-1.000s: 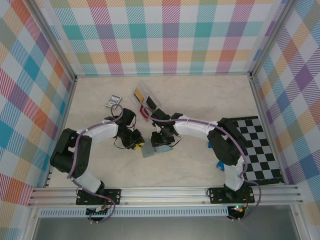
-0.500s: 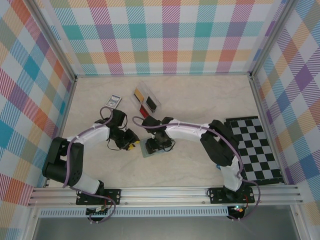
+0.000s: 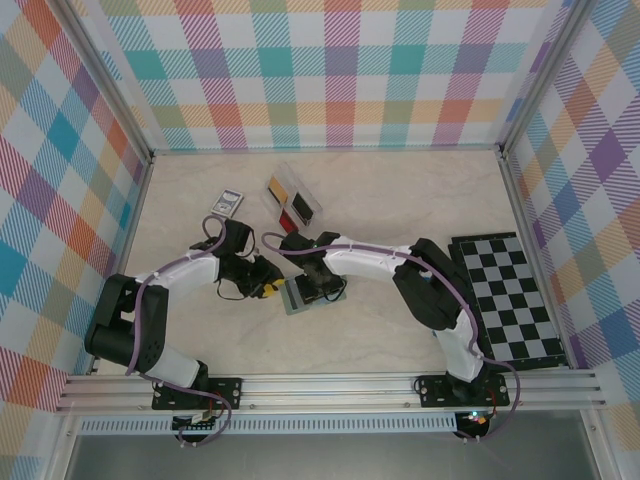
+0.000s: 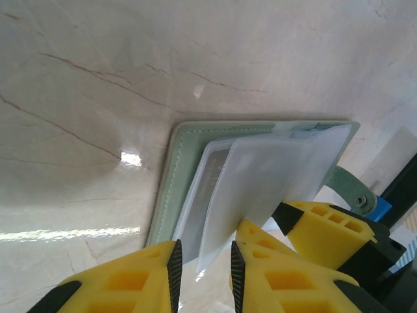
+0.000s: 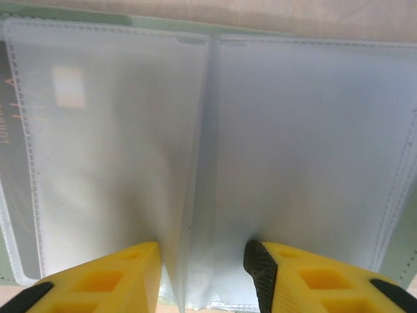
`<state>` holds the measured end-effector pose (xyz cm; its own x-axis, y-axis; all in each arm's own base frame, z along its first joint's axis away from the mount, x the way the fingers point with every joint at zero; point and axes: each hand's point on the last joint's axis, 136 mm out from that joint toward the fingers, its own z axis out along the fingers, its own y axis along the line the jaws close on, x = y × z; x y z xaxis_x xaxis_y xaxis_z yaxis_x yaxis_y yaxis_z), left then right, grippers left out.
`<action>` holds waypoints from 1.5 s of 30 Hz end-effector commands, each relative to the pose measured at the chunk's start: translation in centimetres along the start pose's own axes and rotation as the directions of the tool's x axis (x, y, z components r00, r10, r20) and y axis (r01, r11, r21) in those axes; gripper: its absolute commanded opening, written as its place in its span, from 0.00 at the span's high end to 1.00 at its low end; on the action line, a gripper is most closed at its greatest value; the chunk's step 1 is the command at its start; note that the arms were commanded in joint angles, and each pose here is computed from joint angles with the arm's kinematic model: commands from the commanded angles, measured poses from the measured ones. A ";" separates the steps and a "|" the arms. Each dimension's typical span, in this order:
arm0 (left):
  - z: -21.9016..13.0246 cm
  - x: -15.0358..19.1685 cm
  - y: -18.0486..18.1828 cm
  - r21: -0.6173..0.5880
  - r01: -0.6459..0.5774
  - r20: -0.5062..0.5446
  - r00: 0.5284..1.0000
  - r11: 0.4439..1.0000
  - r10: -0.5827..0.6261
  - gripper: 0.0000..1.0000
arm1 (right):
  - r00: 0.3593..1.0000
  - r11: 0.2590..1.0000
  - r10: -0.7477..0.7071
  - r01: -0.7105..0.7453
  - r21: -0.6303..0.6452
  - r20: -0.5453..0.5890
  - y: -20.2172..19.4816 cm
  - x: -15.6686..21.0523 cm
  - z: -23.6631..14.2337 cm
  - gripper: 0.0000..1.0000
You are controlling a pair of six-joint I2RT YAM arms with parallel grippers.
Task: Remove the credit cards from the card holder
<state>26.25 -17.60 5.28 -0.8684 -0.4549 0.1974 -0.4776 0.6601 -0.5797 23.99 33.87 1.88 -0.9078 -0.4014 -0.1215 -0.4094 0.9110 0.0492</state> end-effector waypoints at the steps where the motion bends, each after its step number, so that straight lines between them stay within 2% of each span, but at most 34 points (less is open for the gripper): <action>1: 0.5 0.4 -0.3 0.037 0.009 -0.036 0.999 0.999 -0.008 0.71 | 0.992 0.997 0.032 -0.023 0.074 -0.121 -1.9 2.9 3.9 0.59; 11: 1.9 0.2 -1.9 0.100 -0.017 -0.064 0.998 0.995 0.023 0.67 | 0.990 0.997 0.060 -0.065 -0.032 -0.128 -1.1 3.1 4.0 0.65; 20: 3.3 0.3 -2.0 0.067 -0.023 -0.078 0.997 0.997 0.028 0.64 | 0.989 0.991 0.076 -0.089 -0.100 -0.128 -0.5 2.9 3.9 0.67; 27: 3.8 0.3 -3.1 0.098 -0.046 -0.089 0.995 0.994 0.054 0.62 | 0.988 0.978 0.085 -0.107 -0.177 -0.130 0.1 2.8 3.7 0.68; 40: 4.1 0.1 -2.5 0.069 -0.055 -0.089 0.994 0.996 0.061 0.68 | 0.992 0.934 0.112 -0.123 -0.335 -0.050 0.7 0.9 0.2 0.64; 45: 4.6 0.2 -1.4 0.032 -0.040 -0.098 0.994 0.999 0.043 0.73 | 0.995 0.948 0.093 -0.080 -0.308 0.026 0.1 0.1 -2.0 0.61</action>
<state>27.58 -21.33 3.02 -0.8927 -0.3779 0.2455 -0.4433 0.6380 -0.6296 23.70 34.44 2.82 -0.9464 -0.3034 -0.1104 -0.3222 0.8642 0.3865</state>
